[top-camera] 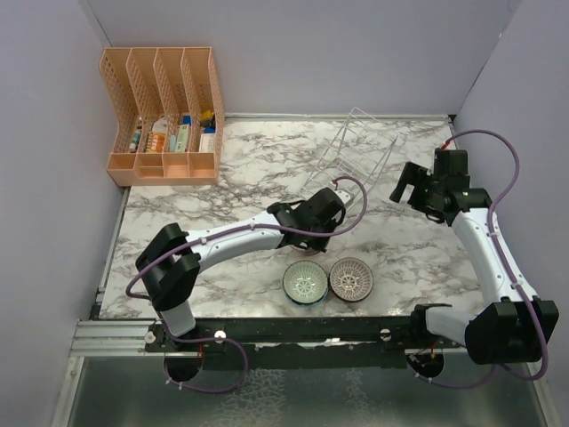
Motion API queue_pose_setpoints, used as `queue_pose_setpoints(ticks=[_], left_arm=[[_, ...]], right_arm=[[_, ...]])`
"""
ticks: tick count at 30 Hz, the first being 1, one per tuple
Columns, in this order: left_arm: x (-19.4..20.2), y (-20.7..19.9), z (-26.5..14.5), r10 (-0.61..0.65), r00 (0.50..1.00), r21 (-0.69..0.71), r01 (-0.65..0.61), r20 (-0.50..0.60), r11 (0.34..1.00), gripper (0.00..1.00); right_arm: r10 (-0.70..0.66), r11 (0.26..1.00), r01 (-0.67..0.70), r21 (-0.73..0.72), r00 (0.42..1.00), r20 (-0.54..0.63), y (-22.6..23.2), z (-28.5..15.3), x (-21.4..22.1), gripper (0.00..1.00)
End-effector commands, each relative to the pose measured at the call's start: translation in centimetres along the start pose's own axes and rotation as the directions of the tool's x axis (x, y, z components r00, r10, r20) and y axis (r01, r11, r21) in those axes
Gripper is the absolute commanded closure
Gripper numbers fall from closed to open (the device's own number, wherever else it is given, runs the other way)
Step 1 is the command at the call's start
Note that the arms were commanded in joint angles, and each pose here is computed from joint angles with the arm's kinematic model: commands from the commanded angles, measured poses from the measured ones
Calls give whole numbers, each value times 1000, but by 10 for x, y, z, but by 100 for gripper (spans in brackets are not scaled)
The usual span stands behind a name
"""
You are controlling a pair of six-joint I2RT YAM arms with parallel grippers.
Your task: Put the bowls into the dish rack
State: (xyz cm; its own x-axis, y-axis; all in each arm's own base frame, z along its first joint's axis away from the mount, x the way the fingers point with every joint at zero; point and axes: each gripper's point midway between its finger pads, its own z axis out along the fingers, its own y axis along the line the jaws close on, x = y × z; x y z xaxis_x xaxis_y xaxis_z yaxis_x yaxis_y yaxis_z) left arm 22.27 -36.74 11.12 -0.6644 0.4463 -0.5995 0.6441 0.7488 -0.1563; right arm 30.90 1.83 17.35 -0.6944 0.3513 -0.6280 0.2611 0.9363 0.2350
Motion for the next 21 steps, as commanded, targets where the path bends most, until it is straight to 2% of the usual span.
queue_pose_setpoints(ticks=[1, 14, 17, 21], left_arm=[[-21, -7, -28, -3, 997, 32, 0, 81, 999, 100], [-116, -17, -94, -51, 939, 40, 40, 340, 998, 100], [-138, -15, -104, -126, 907, 99, 93, 402, 991, 100], [-171, 1, -109, -333, 809, 275, 221, 485, 936, 100]], right_arm=[[13, 999, -12, -36, 999, 34, 6, -5, -7, 2], [24, 998, -23, -50, 1000, 20, 9, -5, -5, 3], [27, 997, -26, -66, 1000, 11, 12, -5, -5, 3], [39, 994, -41, -98, 999, -28, 19, -2, 2, 3]])
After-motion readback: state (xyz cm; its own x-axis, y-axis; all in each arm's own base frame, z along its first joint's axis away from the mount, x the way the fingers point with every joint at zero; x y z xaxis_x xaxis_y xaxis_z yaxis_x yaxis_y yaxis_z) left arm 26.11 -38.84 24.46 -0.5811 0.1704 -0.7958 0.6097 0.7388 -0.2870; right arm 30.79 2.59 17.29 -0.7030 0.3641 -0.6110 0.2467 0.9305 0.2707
